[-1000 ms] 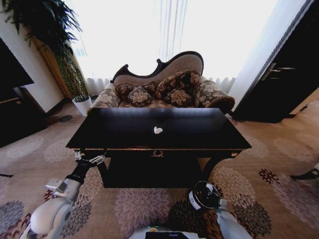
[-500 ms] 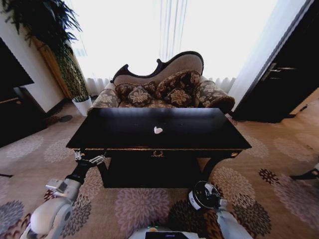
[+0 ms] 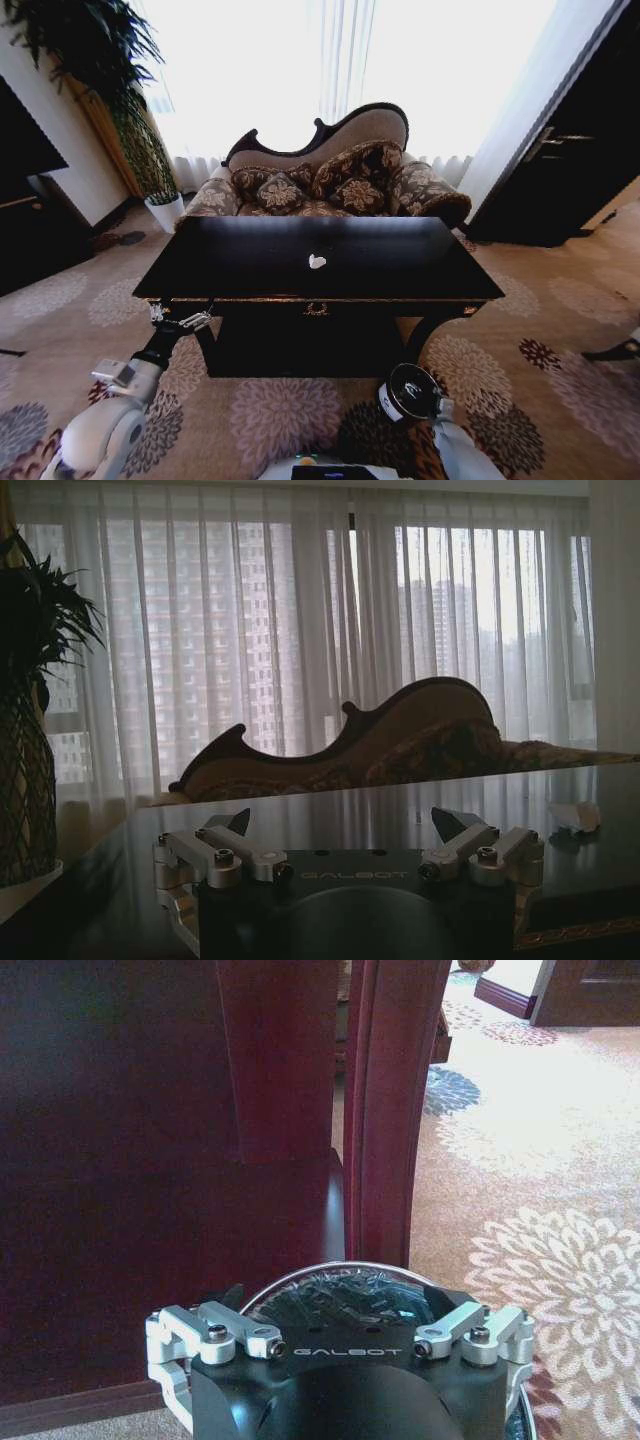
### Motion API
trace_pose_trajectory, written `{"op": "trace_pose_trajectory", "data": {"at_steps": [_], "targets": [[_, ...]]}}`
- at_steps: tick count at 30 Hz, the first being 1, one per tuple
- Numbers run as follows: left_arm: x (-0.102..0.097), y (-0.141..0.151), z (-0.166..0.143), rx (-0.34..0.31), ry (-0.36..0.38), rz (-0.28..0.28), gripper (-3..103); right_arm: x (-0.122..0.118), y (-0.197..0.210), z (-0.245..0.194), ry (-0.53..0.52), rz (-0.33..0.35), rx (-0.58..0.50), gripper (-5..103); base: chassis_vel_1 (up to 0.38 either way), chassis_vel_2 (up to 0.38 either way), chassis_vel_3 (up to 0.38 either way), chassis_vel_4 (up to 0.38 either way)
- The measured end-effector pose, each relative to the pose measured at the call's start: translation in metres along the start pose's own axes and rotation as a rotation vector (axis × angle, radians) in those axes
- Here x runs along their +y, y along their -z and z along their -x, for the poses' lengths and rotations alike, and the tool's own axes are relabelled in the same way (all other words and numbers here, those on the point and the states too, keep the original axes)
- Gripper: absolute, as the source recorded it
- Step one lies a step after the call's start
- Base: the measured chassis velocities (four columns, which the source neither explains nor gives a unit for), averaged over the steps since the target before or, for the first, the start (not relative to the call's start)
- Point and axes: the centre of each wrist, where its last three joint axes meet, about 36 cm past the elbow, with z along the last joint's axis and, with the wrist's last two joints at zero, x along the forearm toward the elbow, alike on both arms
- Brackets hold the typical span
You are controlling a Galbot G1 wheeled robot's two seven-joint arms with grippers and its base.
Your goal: Move to the front of the table and place the trash on the table into the trash bin.
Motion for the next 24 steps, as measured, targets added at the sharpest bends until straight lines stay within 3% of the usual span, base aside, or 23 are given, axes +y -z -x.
{"op": "trace_pose_trajectory", "data": {"at_steps": [9, 18, 24], "targets": [[0.0, 0.0, 0.0, 0.0, 0.0, 0.0, 100, 0.006, -0.023, -0.027, 0.049, -0.02, -0.08, 100, 0.0, 0.0, 0.0, 0.0], [0.0, 0.0, 0.0, 0.0, 0.0, 0.0, 100, 0.011, -0.075, -0.102, 0.13, -0.053, -0.171, 100, 0.0, 0.0, 0.0, 0.0], [0.0, 0.0, 0.0, 0.0, 0.0, 0.0, 100, 0.031, -0.068, -0.142, 0.173, 0.003, -0.291, 100, 0.0, 0.0, 0.0, 0.0]]}}
